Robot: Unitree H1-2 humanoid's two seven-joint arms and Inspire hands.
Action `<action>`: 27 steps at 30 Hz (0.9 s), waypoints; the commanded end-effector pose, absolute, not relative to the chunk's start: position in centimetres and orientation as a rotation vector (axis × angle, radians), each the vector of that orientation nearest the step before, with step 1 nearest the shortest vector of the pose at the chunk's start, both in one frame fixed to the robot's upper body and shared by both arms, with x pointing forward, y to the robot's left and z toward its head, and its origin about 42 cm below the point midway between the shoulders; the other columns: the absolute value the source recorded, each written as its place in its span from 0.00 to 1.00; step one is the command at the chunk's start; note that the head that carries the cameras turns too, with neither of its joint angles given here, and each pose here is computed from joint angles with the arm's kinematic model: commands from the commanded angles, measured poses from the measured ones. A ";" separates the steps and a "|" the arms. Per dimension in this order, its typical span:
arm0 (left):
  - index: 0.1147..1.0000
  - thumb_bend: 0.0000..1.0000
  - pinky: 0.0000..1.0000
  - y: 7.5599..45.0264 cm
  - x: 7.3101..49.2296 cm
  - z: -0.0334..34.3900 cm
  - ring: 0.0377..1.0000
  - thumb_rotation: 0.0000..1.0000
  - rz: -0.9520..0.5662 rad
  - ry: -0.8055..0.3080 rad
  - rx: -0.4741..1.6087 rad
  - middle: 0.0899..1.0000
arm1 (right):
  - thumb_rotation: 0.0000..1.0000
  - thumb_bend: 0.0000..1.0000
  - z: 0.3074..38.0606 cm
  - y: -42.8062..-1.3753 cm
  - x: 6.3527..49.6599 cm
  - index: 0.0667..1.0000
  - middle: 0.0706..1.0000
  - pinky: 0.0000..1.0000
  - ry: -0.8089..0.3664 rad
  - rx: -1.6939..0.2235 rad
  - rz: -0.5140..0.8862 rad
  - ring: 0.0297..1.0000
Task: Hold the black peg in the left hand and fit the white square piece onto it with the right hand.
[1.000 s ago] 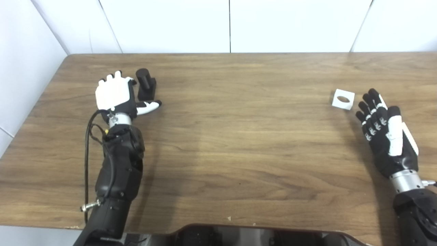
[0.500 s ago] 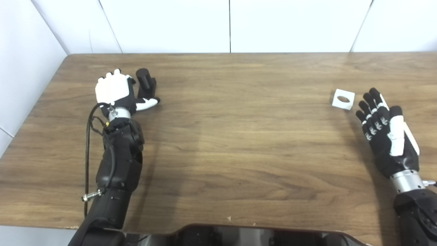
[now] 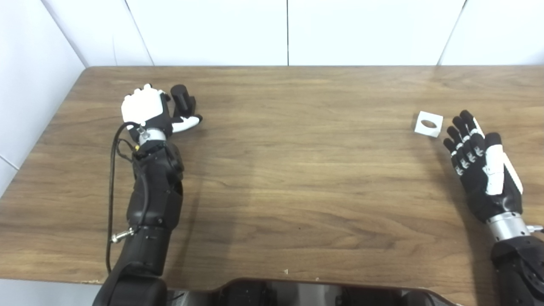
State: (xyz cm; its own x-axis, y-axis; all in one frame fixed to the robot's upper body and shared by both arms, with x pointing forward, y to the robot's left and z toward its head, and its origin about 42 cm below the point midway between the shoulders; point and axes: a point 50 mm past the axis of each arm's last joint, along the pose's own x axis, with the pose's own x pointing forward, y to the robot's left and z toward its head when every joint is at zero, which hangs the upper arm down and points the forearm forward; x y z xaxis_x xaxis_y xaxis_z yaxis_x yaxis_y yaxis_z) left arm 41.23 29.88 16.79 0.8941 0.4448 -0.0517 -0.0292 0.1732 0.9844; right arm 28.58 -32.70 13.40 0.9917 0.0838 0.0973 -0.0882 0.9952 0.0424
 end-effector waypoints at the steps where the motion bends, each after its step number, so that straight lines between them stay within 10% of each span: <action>1: 0.75 0.77 1.00 30.0 42.9 19.7 1.00 0.63 0.415 0.306 1.389 0.98 | 0.98 0.61 12.4 -32.9 27.8 1.00 1.00 1.00 -0.082 0.052 0.071 1.00; 27: 0.81 0.76 1.00 29.9 44.3 18.8 1.00 0.64 0.382 0.393 1.417 0.99 | 0.99 0.58 12.2 -33.0 27.7 1.00 1.00 1.00 -0.071 0.028 0.058 1.00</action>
